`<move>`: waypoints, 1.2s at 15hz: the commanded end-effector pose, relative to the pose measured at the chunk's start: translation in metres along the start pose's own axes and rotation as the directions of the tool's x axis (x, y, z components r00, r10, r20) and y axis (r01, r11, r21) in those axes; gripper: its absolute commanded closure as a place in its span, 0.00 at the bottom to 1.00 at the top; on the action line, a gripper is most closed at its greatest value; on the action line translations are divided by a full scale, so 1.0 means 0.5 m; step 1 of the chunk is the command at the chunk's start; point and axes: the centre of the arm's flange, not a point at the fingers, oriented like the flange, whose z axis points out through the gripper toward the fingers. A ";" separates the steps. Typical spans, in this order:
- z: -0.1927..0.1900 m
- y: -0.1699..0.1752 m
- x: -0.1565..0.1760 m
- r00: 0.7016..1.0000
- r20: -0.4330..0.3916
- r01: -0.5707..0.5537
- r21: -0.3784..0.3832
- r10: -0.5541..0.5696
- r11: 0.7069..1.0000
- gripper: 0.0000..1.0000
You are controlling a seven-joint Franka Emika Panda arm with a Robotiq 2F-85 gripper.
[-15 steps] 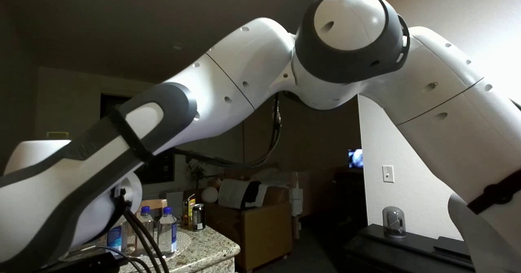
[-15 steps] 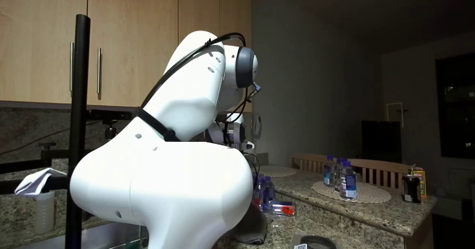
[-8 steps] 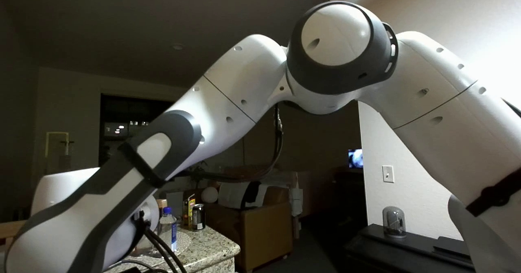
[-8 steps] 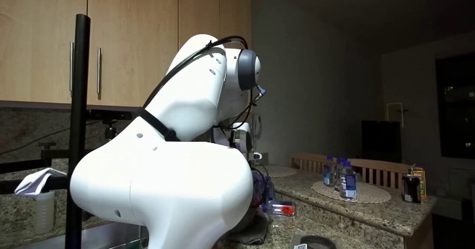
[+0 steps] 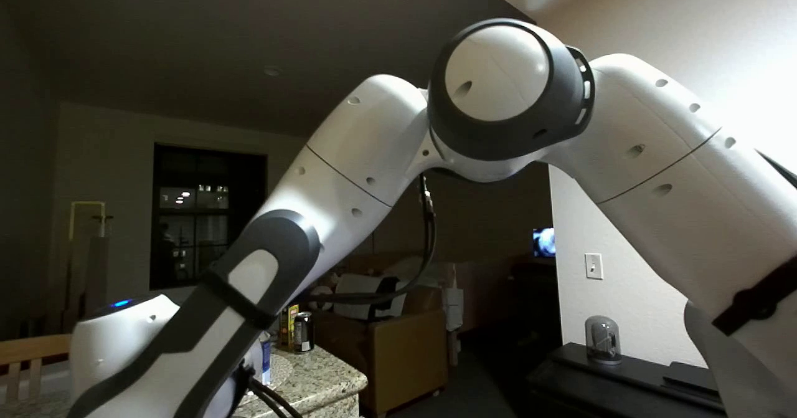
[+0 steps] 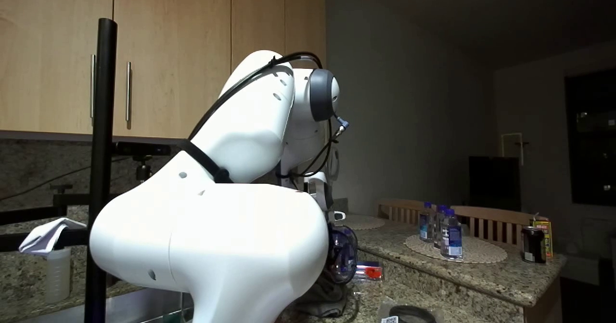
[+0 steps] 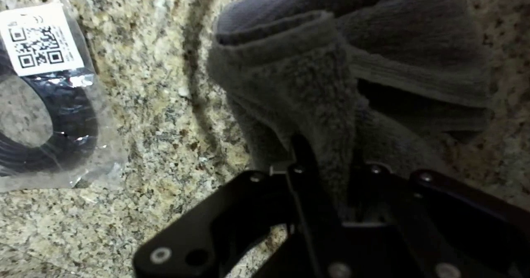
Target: Move the towel to the left
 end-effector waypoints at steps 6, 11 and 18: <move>0.007 -0.001 -0.026 0.999 -0.006 -0.042 -0.014 0.042 0.999 0.15; -0.016 -0.001 -0.022 0.994 0.048 -0.099 0.079 0.095 0.992 0.00; -0.095 0.009 -0.020 0.981 0.035 -0.193 0.155 0.190 0.969 0.00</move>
